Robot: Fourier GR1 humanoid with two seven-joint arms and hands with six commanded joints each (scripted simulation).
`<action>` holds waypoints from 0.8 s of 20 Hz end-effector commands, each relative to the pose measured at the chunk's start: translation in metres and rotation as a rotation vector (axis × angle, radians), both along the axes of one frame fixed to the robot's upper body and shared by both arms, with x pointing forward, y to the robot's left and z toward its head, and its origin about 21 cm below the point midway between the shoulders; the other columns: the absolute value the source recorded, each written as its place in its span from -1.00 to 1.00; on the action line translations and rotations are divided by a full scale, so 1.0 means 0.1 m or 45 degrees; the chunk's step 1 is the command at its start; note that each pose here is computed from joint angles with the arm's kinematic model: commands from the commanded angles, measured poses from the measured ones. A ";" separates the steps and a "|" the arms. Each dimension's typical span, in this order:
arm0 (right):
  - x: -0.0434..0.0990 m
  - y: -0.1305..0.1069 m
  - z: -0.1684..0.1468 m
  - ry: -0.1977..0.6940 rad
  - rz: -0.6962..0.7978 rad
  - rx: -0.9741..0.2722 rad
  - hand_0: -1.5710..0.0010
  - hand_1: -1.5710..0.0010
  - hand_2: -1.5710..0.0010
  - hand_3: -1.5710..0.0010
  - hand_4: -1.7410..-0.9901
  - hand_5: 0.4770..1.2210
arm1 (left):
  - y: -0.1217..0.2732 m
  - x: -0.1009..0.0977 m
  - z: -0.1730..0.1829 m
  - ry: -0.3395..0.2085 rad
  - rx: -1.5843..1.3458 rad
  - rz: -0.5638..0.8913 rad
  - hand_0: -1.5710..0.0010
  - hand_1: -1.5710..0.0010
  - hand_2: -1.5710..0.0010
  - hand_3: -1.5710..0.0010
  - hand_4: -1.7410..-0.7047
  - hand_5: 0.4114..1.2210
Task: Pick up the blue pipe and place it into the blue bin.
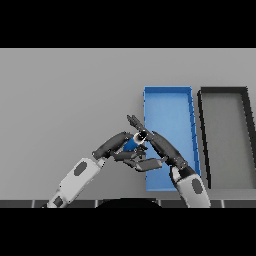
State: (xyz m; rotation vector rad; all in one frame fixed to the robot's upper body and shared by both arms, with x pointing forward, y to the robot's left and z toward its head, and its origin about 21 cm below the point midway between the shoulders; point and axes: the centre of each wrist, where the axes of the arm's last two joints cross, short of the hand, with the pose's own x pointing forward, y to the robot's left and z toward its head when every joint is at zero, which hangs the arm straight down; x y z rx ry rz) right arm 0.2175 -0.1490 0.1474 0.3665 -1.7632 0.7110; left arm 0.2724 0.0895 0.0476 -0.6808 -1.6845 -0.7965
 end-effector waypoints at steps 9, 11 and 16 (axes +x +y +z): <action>0.32 0.24 0.06 0.063 0.112 -0.055 0.93 0.89 0.85 0.94 0.26 -0.89 | 0.08 0.05 0.04 0.057 0.023 -0.037 -1.00 -0.99 -1.00 -0.78 -0.95 1.00; 0.40 0.27 0.12 0.053 0.134 -0.073 0.64 0.60 0.58 0.71 0.04 -0.86 | 0.08 0.03 0.05 -0.026 0.124 -0.005 -0.57 -0.43 -0.39 -0.17 -0.75 1.00; 0.42 0.37 0.10 0.106 0.221 -0.025 -0.43 -0.44 -0.44 -0.24 -0.39 -0.53 | 0.02 -0.06 0.03 -0.007 0.082 0.020 -0.45 -0.43 -0.41 0.27 -0.87 0.94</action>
